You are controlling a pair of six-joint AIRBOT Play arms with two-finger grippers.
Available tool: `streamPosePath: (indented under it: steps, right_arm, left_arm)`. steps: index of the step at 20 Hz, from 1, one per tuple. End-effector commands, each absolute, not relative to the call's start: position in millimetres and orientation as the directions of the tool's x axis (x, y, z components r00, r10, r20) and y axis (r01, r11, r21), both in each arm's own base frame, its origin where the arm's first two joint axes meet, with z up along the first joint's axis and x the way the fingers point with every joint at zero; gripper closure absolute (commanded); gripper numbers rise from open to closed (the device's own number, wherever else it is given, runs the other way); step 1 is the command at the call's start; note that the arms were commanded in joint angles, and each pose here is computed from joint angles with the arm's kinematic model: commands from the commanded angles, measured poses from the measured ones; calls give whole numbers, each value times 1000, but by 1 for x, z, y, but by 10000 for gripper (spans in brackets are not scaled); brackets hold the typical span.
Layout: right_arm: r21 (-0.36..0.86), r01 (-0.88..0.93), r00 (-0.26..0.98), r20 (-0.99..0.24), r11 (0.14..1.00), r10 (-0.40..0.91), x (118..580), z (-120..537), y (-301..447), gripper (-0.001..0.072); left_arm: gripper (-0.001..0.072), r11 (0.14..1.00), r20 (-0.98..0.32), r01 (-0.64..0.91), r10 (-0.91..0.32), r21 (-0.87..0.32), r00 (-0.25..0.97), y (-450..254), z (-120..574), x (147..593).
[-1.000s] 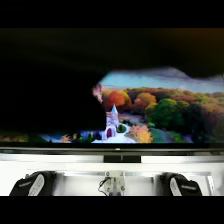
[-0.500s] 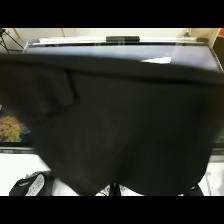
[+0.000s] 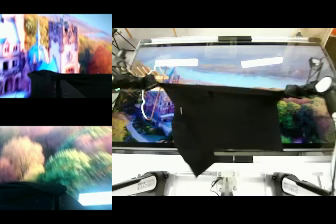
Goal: Fold the shirts.
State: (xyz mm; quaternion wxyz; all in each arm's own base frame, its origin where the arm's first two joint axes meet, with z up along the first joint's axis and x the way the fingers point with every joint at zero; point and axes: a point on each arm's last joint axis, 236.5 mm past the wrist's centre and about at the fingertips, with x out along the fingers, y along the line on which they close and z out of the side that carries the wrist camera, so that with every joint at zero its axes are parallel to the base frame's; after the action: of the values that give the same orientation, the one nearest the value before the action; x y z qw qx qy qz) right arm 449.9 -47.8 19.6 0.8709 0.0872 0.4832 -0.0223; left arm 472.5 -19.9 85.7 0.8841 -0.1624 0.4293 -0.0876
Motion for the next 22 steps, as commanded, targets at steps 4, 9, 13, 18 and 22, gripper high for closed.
streamPosePath:
  steps: [4,9,13,18,22]
  right_arm:
    - [323,237,664,-742,916,90,516,-29,-43,633]
    - [278,208,510,-849,938,139,467,-32,-45,633]
    - [265,218,367,-914,939,173,434,-55,-45,633]
    - [293,271,267,-938,917,221,423,-92,-36,633]
    - [310,255,251,-936,916,246,421,-88,-31,245]
  left_arm:
    - [673,909,-661,12,-312,-417,683,-65,39,564]
    - [675,904,-865,8,-411,-427,286,-66,-12,471]
    - [675,924,-923,13,-382,-382,48,-65,-43,412]
    - [675,923,-924,-48,-381,-382,29,-66,-63,404]
    - [194,916,-917,-72,-398,-396,-17,-71,-65,391]
